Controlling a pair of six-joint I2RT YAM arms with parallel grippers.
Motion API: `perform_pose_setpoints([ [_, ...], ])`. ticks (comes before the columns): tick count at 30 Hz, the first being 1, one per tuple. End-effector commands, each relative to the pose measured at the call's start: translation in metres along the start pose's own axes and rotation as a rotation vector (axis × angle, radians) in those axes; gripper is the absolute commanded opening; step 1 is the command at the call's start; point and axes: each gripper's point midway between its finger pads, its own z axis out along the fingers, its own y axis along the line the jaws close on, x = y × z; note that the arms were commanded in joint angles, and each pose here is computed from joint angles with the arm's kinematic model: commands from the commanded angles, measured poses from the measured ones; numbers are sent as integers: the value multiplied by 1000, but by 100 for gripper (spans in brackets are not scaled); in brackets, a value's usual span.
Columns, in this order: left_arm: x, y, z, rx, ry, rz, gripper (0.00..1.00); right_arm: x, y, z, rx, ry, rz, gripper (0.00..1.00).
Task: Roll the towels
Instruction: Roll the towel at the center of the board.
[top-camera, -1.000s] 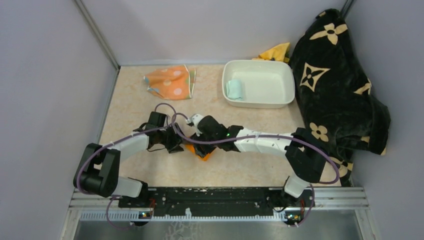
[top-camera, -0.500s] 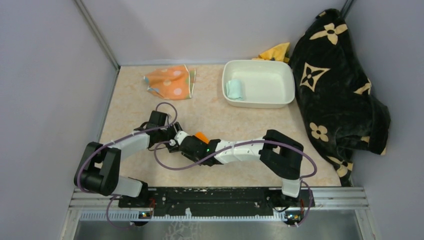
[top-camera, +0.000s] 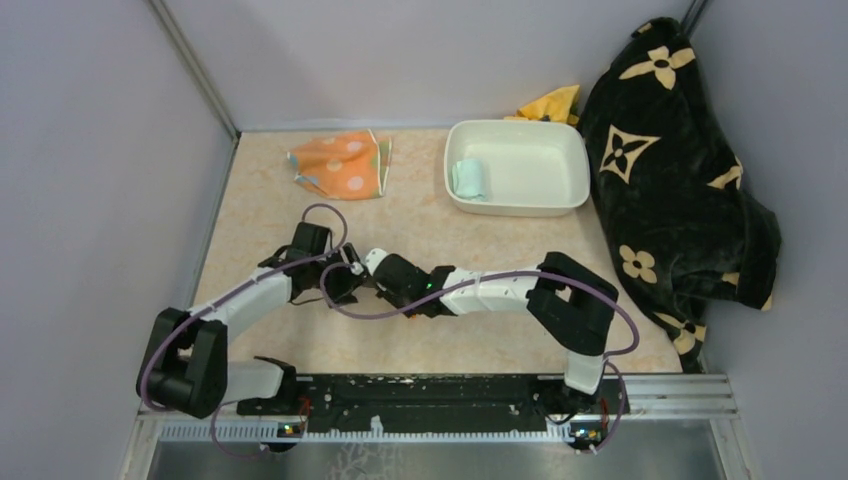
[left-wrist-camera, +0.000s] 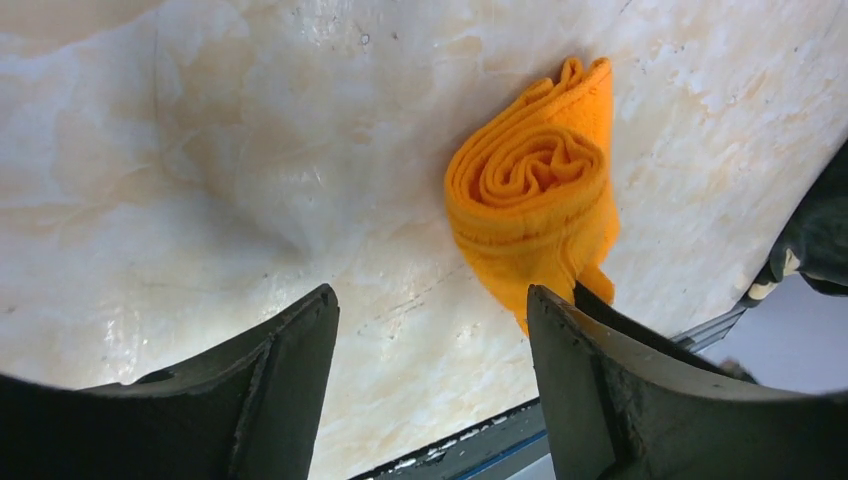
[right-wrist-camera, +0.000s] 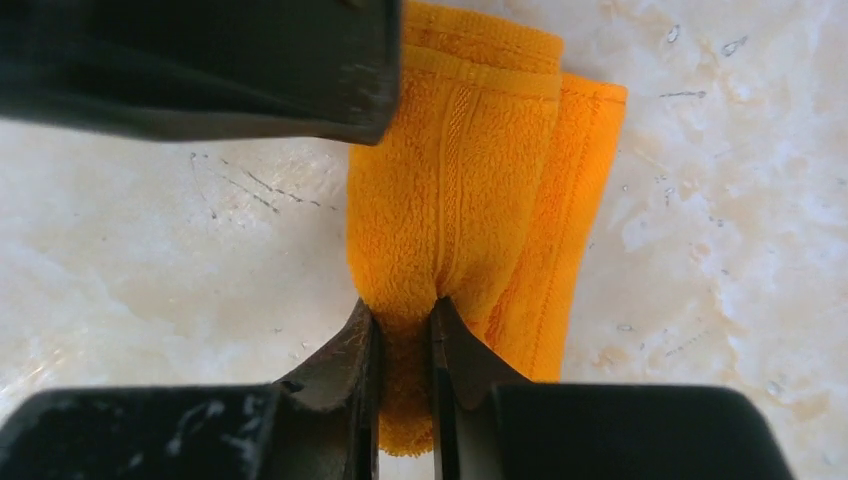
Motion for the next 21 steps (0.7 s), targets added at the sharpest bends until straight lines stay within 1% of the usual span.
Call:
perform_pose_setpoints([
  [1,2,1,-12,-5,-24,-15,76,64,50,3,-414,200,173,4],
  [3,1,-6,-13,30,-29,-24,76,56,57,-1,-523,179,246,0],
  [7,4,-18,-11,100,-11,-44,76,44,63,-9,-687,139,366,0],
  [12,2,-30,-5,172,-4,-70,74,36,63,-13,-830,108,481,0],
  [15,-2,-32,2,177,-5,-76,71,37,58,-10,-853,103,537,0],
  [17,-2,-27,8,157,0,-81,67,38,55,-7,-842,103,563,1],
  [19,1,-21,14,131,16,-89,59,35,49,-7,-806,92,562,6],
  [21,6,-12,19,98,36,-100,54,31,40,-9,-740,83,543,13],
])
